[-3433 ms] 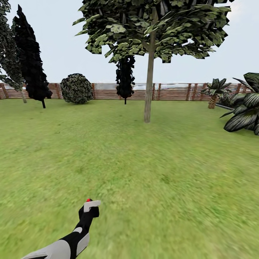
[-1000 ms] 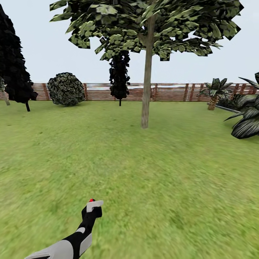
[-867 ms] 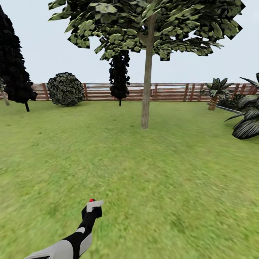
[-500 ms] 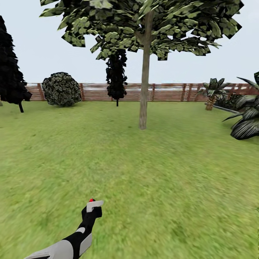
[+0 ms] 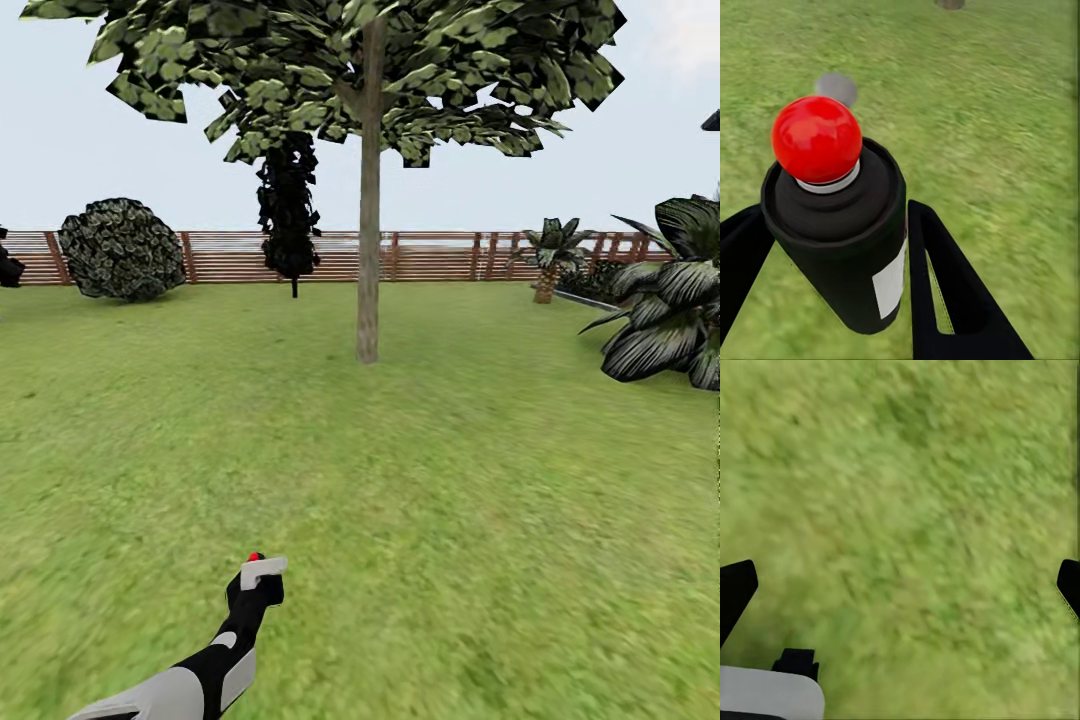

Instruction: In the garden, pick up the pesticide atomizer on the floor and spray pesticide onto both trees until each tree trunk is fully covered.

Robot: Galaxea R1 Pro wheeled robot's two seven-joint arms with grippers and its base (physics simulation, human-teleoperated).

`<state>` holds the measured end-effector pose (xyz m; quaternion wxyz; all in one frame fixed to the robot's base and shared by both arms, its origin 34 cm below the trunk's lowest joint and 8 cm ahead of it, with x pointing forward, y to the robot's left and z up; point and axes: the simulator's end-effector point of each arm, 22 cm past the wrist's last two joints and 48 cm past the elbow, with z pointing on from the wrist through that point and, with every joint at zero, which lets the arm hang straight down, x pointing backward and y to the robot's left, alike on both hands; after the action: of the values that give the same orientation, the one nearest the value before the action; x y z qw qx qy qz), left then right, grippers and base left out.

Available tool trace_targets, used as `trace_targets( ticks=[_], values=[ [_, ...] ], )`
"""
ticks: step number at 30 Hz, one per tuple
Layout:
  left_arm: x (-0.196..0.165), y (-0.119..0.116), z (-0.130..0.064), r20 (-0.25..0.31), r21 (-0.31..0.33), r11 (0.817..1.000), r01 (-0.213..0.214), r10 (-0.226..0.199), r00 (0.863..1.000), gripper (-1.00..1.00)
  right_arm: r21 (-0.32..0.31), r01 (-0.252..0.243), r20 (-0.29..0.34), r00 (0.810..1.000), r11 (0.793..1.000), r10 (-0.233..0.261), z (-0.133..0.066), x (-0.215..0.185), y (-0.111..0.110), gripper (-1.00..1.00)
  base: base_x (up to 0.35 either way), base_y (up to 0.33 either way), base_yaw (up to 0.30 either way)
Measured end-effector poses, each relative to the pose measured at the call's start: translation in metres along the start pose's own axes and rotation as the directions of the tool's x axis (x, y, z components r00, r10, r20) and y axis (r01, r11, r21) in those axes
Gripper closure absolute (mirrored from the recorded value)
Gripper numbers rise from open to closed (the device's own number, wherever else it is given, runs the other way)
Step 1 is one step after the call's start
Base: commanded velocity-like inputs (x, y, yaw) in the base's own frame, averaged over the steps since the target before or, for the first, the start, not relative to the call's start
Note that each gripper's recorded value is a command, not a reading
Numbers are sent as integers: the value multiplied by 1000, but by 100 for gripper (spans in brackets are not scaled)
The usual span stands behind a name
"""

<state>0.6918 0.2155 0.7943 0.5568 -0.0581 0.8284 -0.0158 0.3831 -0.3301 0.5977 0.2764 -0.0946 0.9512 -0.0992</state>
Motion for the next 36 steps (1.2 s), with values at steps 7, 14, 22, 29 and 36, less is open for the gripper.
trace_targets(
  ticks=[7,14,22,29,36],
  values=[
    [0,0,0,0,0,1000,0,0,1000,100,0,0,0,1000,1000,0,0,0,0,-100,350,-70,-70],
    [0,0,0,0,0,1000,0,0,1000,100,0,0,0,1000,1000,0,0,0,0,-100,350,-39,-9],
    [0,0,0,0,0,1000,1,-1,1000,100,0,0,0,1000,1000,0,0,0,0,-100,350,-3,-1],
    [0,0,0,0,0,1000,0,0,1000,100,0,0,0,1000,1000,0,0,0,0,-100,350,0,0],
    [0,0,0,0,-1,1000,1,-1,1000,100,0,0,0,1000,1000,0,0,0,0,-100,350,0,0]
  ],
)
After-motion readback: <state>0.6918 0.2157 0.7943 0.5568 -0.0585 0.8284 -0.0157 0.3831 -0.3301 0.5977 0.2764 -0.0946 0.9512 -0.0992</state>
